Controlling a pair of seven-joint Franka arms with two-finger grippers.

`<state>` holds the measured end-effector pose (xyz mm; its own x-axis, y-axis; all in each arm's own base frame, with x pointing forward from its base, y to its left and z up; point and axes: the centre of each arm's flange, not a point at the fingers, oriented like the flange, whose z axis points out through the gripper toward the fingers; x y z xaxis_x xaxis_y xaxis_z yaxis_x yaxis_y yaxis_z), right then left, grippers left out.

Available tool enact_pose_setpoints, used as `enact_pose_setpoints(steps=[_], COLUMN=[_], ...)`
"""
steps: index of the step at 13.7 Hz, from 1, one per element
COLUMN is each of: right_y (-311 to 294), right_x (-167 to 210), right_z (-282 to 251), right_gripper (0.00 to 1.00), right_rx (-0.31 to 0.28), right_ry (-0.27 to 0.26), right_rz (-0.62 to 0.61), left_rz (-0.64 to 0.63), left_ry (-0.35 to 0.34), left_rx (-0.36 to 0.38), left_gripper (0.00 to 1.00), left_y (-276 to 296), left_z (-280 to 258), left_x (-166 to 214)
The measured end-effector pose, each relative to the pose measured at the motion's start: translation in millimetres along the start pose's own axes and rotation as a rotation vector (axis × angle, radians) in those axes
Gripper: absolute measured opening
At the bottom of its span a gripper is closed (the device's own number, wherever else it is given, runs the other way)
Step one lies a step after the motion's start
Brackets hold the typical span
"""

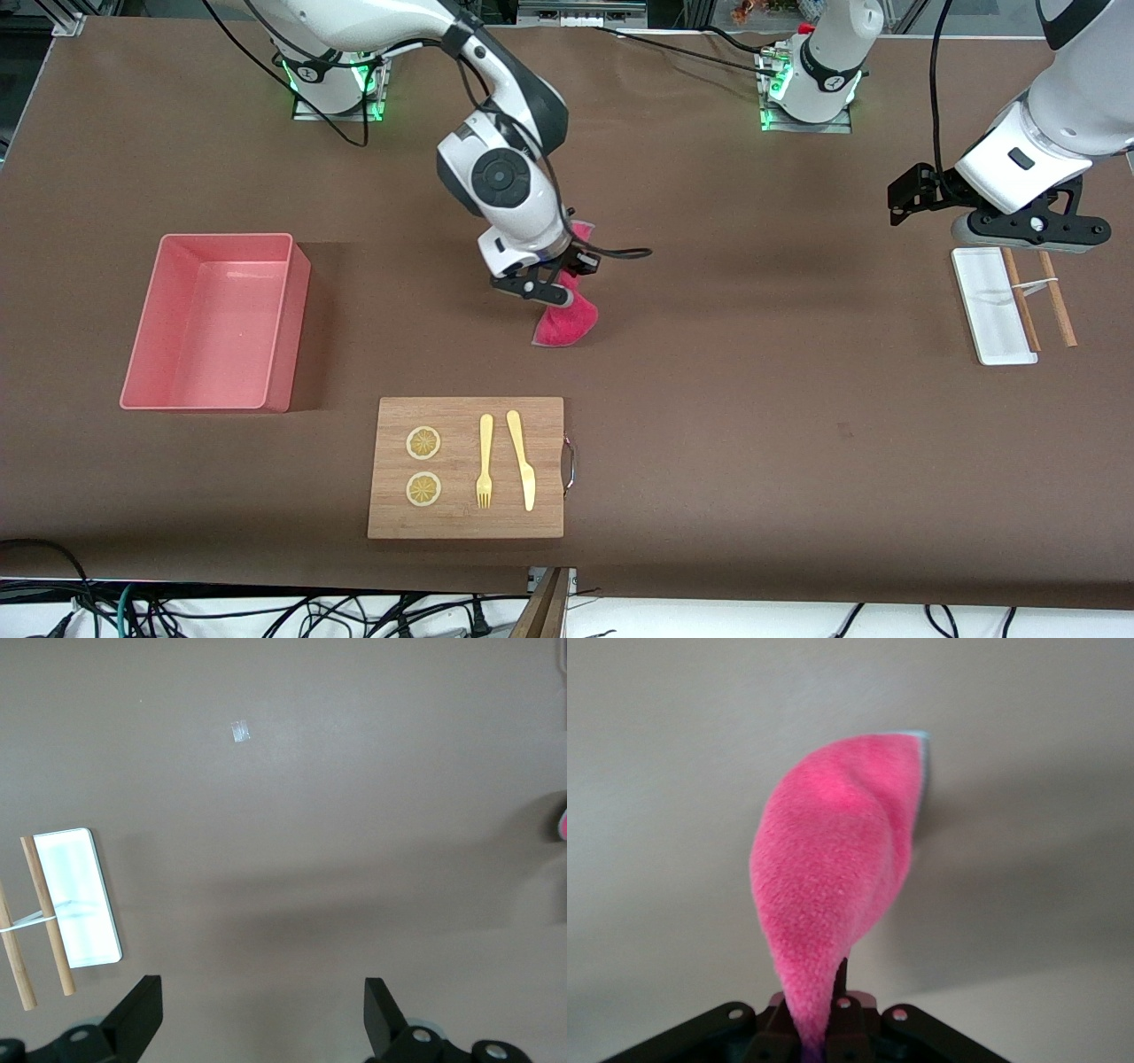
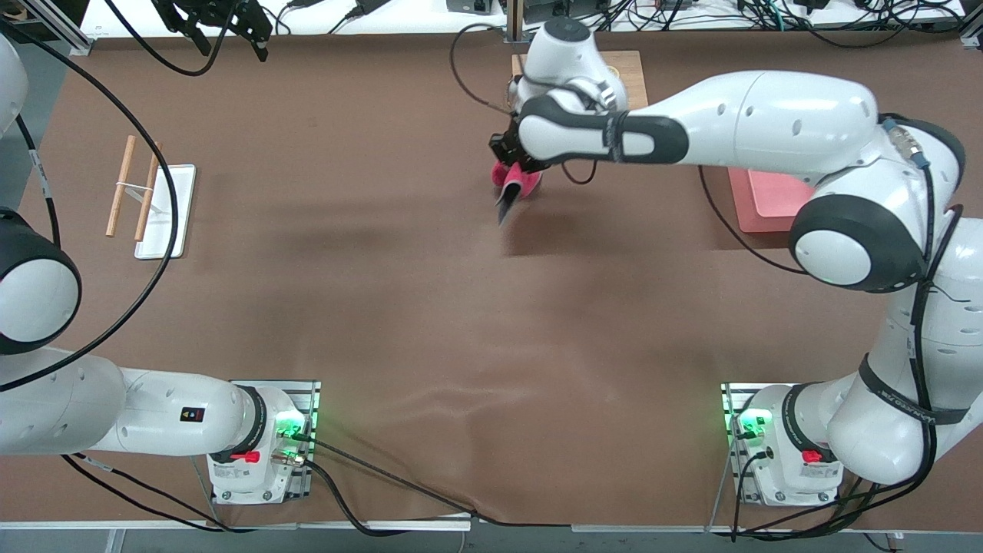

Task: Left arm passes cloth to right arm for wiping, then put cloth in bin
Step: 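Wipe the table with the cloth in the right gripper, then carry the cloth with the right gripper over the pink bin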

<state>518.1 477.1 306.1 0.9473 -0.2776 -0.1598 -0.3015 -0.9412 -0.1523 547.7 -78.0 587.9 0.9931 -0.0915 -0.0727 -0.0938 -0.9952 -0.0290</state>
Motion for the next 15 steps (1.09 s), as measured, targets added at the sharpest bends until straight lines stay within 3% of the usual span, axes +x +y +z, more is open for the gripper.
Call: enact_pose_setpoints(steps=[3, 7, 12, 15], right_y=[52.5, 165.5, 316.7, 360.9], right_x=[41.9, 100.5, 177.5, 197.3], right_z=[20.0, 47.8, 18.2, -5.4], right_gripper=[0.02, 0.02, 0.02, 0.02], right_rx=[-0.060, -0.113, -0.143, -0.149], right_ry=[-0.045, -0.077, -0.083, -0.076], right_rz=[-0.062, -0.238, -0.426, -0.483], left_rz=[0.000, 0.000, 0.000, 0.001], left_ry=[0.000, -0.001, -0.006, -0.008], left_rx=[0.000, 0.000, 0.000, 0.000], left_gripper=[1.00, 1.00, 1.00, 1.00], left_y=[-0.1, -0.2, -0.3, 0.2], left_z=[0.0, 0.1, 0.5, 0.6], left_x=[0.0, 0.0, -0.7, -0.9])
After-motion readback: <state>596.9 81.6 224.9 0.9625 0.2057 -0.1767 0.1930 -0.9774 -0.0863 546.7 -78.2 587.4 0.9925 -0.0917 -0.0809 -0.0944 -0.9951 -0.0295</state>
